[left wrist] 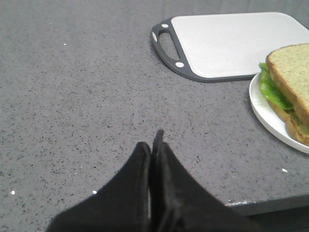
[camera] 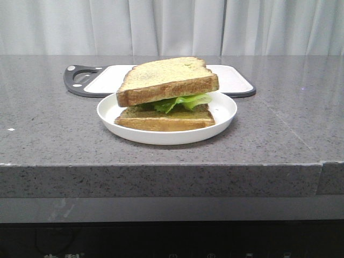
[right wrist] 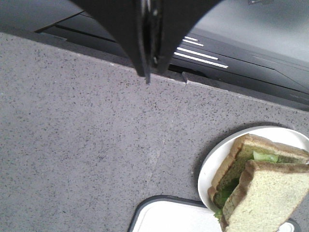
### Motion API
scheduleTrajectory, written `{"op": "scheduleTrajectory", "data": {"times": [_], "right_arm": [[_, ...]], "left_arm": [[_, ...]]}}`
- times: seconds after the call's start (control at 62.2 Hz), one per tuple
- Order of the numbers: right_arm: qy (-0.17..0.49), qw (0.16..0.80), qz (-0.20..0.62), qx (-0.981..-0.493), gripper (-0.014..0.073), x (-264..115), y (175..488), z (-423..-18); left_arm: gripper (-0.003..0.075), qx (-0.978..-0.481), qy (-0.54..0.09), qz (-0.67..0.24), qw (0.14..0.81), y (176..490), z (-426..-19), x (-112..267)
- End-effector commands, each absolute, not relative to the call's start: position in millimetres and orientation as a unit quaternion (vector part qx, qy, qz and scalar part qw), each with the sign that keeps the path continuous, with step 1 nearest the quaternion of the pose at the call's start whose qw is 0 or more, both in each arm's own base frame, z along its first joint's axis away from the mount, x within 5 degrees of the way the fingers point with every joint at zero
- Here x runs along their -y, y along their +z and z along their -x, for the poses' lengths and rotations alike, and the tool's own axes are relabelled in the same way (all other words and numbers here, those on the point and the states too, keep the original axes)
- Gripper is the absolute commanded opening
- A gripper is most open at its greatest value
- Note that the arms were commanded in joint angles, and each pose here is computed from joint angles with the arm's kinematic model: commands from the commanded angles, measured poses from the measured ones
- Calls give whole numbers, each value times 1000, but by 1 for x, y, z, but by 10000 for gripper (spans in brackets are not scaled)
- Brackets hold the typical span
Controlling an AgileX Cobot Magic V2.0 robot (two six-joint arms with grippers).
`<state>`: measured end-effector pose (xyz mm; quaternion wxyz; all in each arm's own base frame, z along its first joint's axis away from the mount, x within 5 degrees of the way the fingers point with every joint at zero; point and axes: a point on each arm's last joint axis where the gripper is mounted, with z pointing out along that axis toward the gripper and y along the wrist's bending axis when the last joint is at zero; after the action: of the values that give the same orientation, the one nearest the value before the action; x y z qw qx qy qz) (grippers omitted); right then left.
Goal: Left arm grabs bread, right arm adds lettuce
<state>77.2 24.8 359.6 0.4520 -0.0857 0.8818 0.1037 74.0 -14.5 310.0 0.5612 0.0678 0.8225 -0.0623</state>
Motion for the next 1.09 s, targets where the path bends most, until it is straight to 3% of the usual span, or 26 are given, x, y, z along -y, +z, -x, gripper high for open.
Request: {"op": "scheduleTrajectory", "data": {"times": [0.0,0.225,0.466,1.078], "right_arm": [[103,490,82,-862,-118,-24,371,-80],[103,490,82,-862,-118,-24,371,-80],[103,490,82,-862,-118,-24,371,-80],[103,487,83,-864,-118,-24,370,-80]], "left_arm": [[-20,-772,-65,-47,630,313,-72,12],[-20,-689,-45,-14,723,259,-58,5],[-20,-677,-40,-8,735,220,-52,4],[-20,-649,-40,-7,760,216,-54,3]]}}
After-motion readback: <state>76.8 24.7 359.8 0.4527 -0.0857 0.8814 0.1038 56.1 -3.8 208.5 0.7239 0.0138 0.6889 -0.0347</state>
